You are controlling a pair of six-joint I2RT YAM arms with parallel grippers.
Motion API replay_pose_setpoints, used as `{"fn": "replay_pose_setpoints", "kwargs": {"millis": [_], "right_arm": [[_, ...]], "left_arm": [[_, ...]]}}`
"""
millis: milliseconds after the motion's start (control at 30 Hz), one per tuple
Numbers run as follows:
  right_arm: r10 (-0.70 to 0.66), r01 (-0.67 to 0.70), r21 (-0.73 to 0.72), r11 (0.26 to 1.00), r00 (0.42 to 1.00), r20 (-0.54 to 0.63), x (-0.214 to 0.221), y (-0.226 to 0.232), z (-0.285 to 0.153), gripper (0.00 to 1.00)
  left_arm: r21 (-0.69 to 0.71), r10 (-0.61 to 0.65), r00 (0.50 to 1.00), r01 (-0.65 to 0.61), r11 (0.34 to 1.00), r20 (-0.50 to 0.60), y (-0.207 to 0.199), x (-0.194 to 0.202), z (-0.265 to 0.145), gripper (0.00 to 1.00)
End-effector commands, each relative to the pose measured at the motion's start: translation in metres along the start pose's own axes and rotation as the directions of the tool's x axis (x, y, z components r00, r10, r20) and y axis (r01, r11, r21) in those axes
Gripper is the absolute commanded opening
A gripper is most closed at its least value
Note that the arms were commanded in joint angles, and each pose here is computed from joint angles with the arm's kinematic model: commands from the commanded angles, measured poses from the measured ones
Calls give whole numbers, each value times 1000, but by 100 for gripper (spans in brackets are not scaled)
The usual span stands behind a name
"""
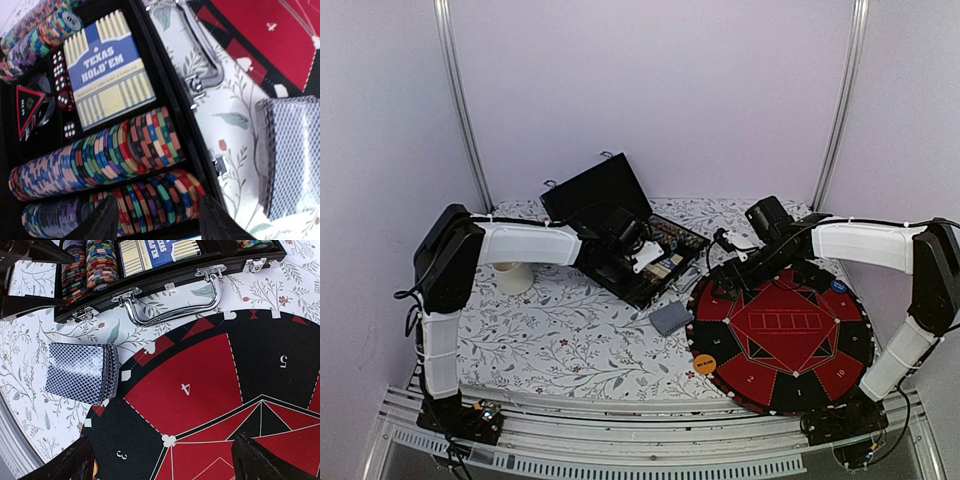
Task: Distribute texas hold em gaming equipment
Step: Adjust the poker chips pile in the chip case.
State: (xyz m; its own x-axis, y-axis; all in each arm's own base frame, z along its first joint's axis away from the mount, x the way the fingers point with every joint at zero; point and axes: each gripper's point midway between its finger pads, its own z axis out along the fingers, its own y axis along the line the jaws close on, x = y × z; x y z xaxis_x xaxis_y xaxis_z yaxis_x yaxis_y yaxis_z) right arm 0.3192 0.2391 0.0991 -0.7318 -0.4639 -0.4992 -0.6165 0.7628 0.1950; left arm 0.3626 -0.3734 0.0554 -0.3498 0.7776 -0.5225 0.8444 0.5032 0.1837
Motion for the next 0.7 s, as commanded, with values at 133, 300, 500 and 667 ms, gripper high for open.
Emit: {"fn": "replay_pose_setpoints", "kwargs": {"millis": [133, 300, 500, 667], "right_arm": [[0, 0, -3, 1000, 1000, -22, 4, -2, 1, 97], [-3, 3, -2, 1000, 1000, -20, 2, -2, -1, 97], [-1, 0, -15, 1000, 1000, -17, 1, 1, -1, 97], [-8, 8, -43, 999, 1000, 2, -3, 6, -4, 97]], "left_arm": [[-140, 3, 991, -22, 990, -135, 24, 31, 6, 58], [-200, -44, 991, 18, 980, -126, 42, 29, 1, 58], [-249, -114, 992, 97, 964, -56, 62, 20, -4, 57], [-196, -137, 990, 139, 971, 22, 63, 8, -7, 56]]}}
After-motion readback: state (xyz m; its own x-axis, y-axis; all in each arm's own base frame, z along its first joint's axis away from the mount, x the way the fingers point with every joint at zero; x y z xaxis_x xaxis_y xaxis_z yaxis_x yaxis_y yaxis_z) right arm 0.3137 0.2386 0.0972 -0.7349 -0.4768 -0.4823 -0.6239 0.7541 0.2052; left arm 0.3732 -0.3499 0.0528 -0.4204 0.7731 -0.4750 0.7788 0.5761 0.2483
